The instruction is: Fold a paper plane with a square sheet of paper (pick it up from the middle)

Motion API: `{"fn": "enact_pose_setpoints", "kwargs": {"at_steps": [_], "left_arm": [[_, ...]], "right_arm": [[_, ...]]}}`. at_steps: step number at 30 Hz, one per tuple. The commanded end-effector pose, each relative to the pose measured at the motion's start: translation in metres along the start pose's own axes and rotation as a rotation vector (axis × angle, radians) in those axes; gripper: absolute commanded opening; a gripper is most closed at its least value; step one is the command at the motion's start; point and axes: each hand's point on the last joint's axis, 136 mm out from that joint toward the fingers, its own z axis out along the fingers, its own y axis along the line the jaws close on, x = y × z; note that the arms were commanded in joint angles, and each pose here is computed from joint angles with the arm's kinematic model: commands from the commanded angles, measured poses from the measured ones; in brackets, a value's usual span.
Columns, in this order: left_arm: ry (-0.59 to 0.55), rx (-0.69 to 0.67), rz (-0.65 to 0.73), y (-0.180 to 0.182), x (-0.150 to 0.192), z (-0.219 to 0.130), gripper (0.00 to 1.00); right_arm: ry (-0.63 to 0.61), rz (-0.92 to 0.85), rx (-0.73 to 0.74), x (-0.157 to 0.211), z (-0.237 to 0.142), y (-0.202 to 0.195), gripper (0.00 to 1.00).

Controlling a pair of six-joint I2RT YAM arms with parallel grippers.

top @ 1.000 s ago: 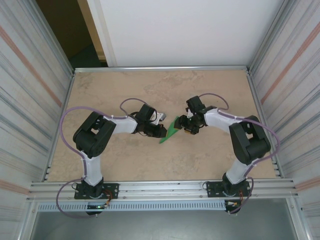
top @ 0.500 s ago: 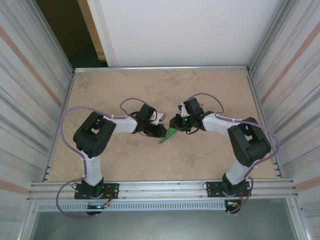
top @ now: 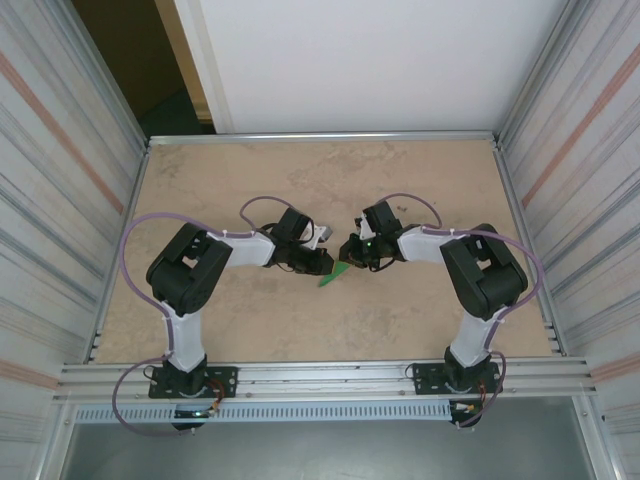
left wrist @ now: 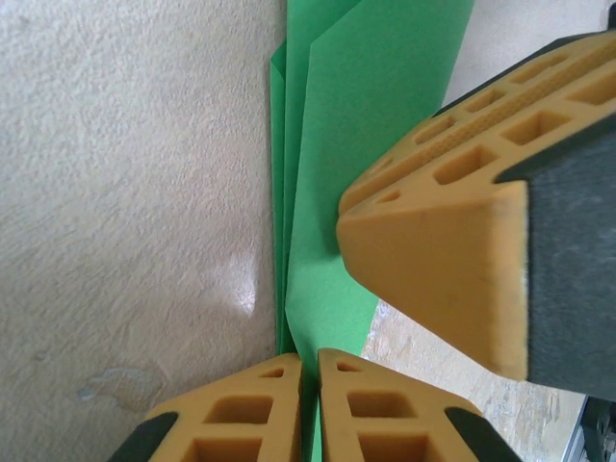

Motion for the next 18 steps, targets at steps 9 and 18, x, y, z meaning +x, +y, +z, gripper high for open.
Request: {"fn": "enact_pose_setpoints", "kwargs": {"at_steps": [9,18], "left_arm": [[0.142,-0.153,-0.106,0.05,0.052,0.02,0.13],[0.134,-0.152,-0.103,0.048,0.049,0.016,0.13]], "right_arm": [[0.032,0.032,0.026,0.001,0.009,-0.009,0.12],[0.06,0.047,0.071,0.006,0.014,-0.021,0.12]]}}
